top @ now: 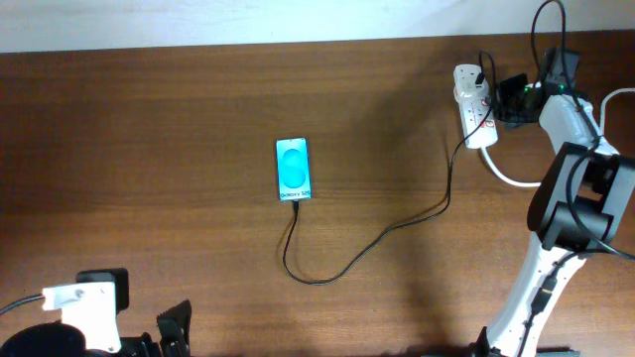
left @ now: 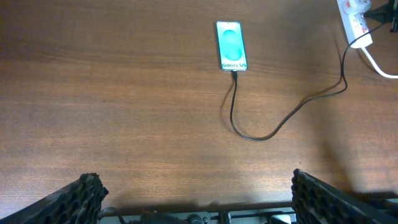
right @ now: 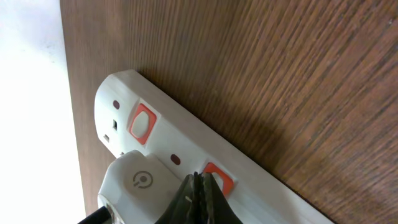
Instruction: Plug charger to phone and switch on socket
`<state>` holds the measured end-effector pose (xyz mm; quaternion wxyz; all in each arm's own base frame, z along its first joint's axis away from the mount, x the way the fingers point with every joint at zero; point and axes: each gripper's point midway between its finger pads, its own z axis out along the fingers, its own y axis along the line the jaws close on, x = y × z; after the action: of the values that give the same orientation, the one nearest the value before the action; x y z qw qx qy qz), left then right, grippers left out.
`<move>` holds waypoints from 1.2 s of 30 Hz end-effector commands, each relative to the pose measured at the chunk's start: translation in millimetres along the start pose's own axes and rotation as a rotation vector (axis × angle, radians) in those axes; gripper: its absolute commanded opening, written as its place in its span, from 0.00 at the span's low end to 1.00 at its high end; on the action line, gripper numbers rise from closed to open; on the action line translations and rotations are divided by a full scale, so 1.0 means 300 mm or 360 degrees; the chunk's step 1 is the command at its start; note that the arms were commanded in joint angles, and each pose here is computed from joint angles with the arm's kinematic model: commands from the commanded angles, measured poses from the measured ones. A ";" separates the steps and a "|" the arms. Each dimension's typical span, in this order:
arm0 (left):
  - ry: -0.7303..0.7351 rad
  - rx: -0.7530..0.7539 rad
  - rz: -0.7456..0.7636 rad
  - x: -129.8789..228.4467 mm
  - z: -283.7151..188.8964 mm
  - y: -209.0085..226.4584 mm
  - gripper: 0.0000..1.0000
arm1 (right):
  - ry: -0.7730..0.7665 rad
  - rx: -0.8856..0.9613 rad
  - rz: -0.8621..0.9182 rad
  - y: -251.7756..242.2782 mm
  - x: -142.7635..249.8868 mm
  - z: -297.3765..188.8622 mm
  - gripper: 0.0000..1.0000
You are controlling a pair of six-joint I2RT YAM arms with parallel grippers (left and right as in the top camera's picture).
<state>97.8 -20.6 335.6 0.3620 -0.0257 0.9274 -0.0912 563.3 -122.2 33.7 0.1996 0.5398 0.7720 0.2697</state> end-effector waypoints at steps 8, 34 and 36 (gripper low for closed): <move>-0.0006 -0.0007 -0.0004 0.000 -0.002 0.003 0.99 | 0.0085 0.0065 -0.0192 0.060 0.184 0.079 0.04; -0.0006 -0.0007 -0.0004 0.000 -0.002 0.003 0.99 | -0.0030 0.0279 -0.0299 -0.051 0.011 -0.190 0.04; -0.0006 -0.0007 -0.0004 0.000 -0.002 0.003 0.99 | -0.0088 0.0241 -0.0365 0.004 -0.001 -0.306 0.04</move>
<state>97.8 -20.6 335.6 0.3620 -0.0257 0.9274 -0.0912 514.2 -134.7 54.3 0.1636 0.4947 0.8346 0.1786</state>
